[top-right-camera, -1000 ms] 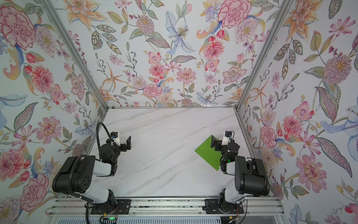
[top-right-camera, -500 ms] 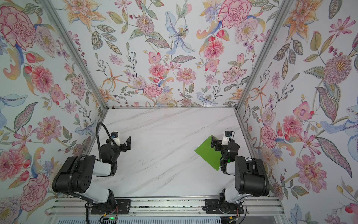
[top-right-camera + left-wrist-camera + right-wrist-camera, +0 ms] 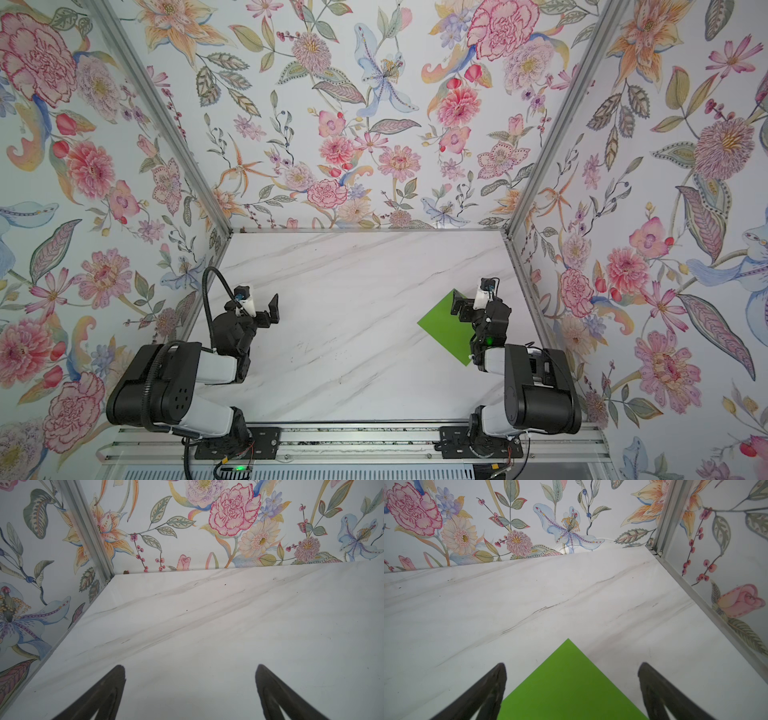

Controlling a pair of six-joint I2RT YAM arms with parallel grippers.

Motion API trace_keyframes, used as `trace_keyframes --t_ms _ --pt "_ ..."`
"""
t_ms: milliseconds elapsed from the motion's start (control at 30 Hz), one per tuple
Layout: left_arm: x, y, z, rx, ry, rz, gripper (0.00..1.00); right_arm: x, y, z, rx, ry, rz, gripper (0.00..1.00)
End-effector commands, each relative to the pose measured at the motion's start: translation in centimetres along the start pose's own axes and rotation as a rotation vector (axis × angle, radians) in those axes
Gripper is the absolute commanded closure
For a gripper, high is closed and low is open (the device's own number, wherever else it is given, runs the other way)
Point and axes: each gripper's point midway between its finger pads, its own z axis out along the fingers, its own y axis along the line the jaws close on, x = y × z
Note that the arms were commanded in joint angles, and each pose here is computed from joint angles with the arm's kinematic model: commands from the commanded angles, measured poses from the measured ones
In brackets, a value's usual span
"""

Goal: Fold a paper plane with a square sheet of paper (fold left side to right side)

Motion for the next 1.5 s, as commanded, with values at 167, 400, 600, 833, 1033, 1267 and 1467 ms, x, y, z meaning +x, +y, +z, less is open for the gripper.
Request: trace_keyframes --t_ms 167,400,600,833,1033,1267,1467 --pt "-3.5 2.1 -0.1 -0.142 0.007 -0.039 0.01 0.5 -0.8 -0.3 0.104 0.220 0.042 0.02" --pt "-5.3 3.1 0.0 -0.210 0.112 -0.230 0.01 2.3 1.3 -0.7 0.053 0.443 0.195 0.11" --pt "-5.0 0.8 0.4 -0.116 0.248 -0.345 0.04 5.4 1.4 -0.4 0.106 0.592 0.396 0.24" --pt "-4.5 -1.5 -0.4 -0.026 0.345 -0.390 0.06 8.0 1.1 0.1 0.166 0.658 0.491 0.27" --pt "-5.0 -2.4 -1.2 0.011 0.359 -0.398 0.06 9.9 1.3 0.6 0.190 0.727 0.536 0.28" --pt "-5.2 -2.9 -1.8 0.027 0.371 -0.400 0.06 11.6 3.5 1.5 0.151 0.813 0.530 0.27" --pt "-5.2 -3.5 -1.9 0.048 0.385 -0.411 0.06 12.2 7.6 2.6 0.075 0.856 0.490 0.26"
